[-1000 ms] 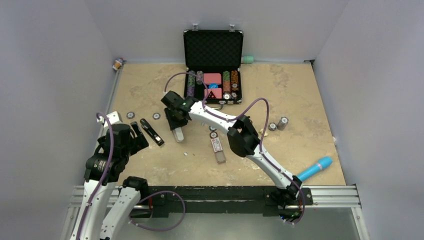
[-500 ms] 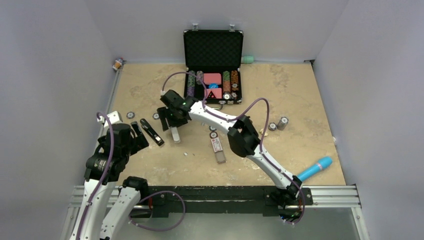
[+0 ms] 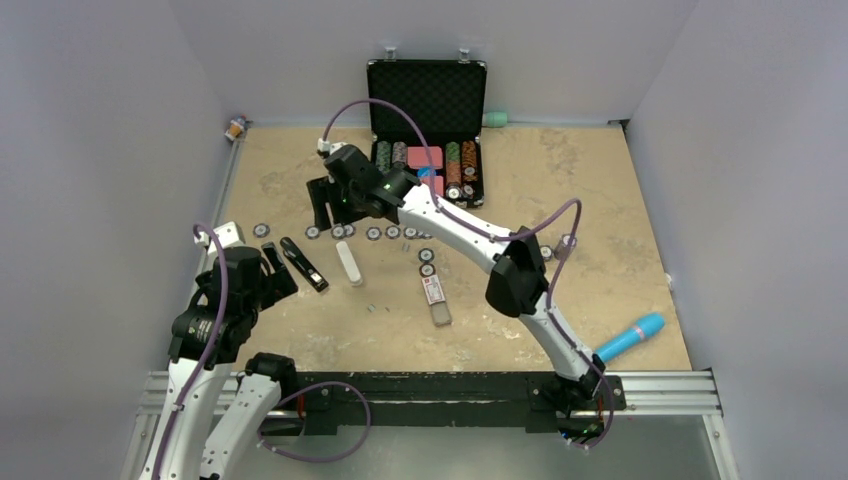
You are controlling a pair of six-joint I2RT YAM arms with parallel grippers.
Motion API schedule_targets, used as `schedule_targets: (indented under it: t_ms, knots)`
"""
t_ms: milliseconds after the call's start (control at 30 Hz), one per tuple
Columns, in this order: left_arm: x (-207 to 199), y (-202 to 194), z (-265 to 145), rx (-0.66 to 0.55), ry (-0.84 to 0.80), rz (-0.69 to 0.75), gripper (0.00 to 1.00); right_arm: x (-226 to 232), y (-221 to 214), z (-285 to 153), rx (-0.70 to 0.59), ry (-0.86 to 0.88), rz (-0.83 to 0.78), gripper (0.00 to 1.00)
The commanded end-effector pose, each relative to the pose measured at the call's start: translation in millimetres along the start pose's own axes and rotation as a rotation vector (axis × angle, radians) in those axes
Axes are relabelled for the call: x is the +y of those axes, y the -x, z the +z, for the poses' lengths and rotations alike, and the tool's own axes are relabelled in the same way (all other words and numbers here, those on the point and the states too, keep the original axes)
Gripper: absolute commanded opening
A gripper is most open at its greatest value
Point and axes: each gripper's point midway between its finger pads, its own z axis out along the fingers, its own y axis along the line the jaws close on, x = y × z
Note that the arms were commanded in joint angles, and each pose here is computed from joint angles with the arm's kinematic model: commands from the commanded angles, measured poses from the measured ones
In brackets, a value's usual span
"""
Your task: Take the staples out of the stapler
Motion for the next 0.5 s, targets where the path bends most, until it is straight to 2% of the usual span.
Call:
schedule_targets:
  t_ms: [0, 67, 100, 200, 233, 333, 467]
  knots:
    - [-2.8, 4.9, 2.8, -0.022, -0.014, 0.016, 1.00, 2.1, 58.3, -52.7, -0.195, -0.030, -0.057, 0.74]
    - [-2.9, 4.9, 2.8, -0.022, -0.014, 0.016, 1.00, 0.2, 67.7, -66.9, -0.227, -0.047, -0.078, 0.74]
    - [-2.7, 4.7, 2.5, -0.021, -0.014, 0.016, 1.00, 0.4, 71.8, -74.0, -0.240, -0.046, -0.090, 0.78]
    - [-2.4, 4.5, 2.6, -0.022, -0.013, 0.015, 1.00, -6.2, 76.8, -89.2, -0.268, -0.029, -0.069, 0.96]
    - [-2.3, 4.6, 2.6, -0.023, -0.012, 0.015, 1.00, -14.5, 77.4, -94.0, -0.284, -0.048, -0.040, 0.98]
    - [-2.3, 5.1, 2.1, -0.025, -0.014, 0.014, 1.00, -37.8, 69.5, -97.5, -0.288, -0.034, -0.015, 0.99]
    - [-2.6, 5.2, 1.1, -0.032, -0.022, 0.011, 1.00, -68.9, 54.2, -102.1, -0.232, -0.001, 0.015, 0.99]
